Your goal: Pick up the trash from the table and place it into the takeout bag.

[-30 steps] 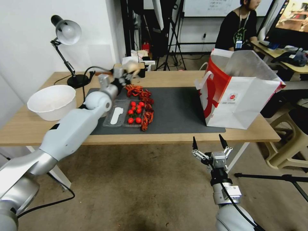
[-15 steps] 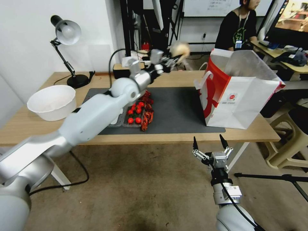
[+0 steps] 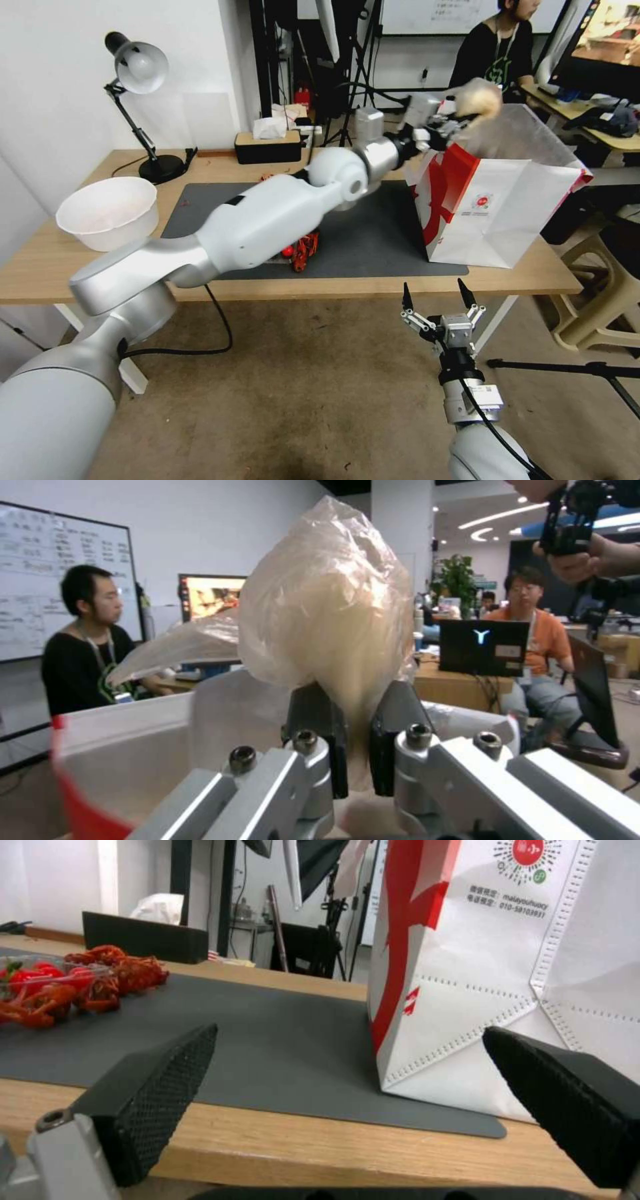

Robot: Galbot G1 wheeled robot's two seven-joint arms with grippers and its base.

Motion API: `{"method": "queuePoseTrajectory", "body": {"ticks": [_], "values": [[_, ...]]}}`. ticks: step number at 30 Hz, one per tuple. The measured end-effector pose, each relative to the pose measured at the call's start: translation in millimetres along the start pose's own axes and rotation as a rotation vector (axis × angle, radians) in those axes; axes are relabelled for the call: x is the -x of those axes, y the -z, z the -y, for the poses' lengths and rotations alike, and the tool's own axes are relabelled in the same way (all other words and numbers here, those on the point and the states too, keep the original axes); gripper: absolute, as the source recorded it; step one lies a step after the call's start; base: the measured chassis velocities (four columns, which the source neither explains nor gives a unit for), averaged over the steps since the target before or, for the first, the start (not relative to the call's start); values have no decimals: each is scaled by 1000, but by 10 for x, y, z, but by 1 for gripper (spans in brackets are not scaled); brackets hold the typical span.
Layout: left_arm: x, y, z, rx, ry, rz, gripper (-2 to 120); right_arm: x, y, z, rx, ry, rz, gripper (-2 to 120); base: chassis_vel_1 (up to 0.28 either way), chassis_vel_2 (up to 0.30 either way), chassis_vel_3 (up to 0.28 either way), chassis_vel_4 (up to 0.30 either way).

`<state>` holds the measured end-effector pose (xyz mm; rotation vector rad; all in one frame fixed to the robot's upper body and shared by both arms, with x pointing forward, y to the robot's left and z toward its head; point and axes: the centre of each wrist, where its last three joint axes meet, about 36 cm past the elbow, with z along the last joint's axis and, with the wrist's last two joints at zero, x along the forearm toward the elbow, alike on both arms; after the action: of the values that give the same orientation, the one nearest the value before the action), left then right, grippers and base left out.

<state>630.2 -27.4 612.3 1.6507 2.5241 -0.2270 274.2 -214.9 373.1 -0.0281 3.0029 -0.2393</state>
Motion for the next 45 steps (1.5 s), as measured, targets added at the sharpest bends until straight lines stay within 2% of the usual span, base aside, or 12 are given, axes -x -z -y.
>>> {"method": "queuePoseTrajectory", "body": {"ticks": [3, 7, 14, 17, 18, 22, 25, 27, 30, 37, 39, 45], "values": [[22, -7, 13, -1, -3, -1, 5, 0, 0, 0, 0, 0, 0, 100, 0, 0, 0, 0], [219, -94, 139, -11, -26, -15, 5, 3, -4, -3, 2, -2, 0, 100, 0, 0, 0, 0], [256, -200, 126, 0, -31, -48, 7, -6, -1, -1, 3, -4, 0, 100, 0, 0, 0, 0], [272, -223, 135, 3, -30, -53, 23, -2, 5, 0, 5, -6, 2, 100, 0, 0, 0, 0], [272, -223, 135, 3, -30, -53, 23, -2, 5, 0, 5, -6, 2, 100, 0, 0, 0, 0], [258, -207, 110, 7, -22, -51, 35, -6, 7, 0, 5, -7, 1, 100, 0, 0, 0, 0], [245, -195, 96, 9, -18, -50, 51, -6, 10, 0, 6, -7, 2, 100, 0, 0, 0, 0], [243, -190, 91, 10, -17, -50, 54, -7, 11, 0, 6, -7, 2, 100, 0, 0, 0, 0], [238, -172, 75, 14, -14, -52, 69, -9, 11, -3, 7, -7, 1, 100, 0, 0, 0, 0], [239, -157, 62, 20, -13, -56, 87, -9, 17, -5, 8, -7, 3, 100, 0, 0, 0, 0], [241, -126, 54, 21, -10, -48, 98, -8, 24, -5, 8, -7, 5, 100, 0, 0, 0, 0], [219, 32, 22, 13, 24, 8, 100, -11, 25, -8, 9, -7, 4, 100, 0, 0, 0, 0]]}}
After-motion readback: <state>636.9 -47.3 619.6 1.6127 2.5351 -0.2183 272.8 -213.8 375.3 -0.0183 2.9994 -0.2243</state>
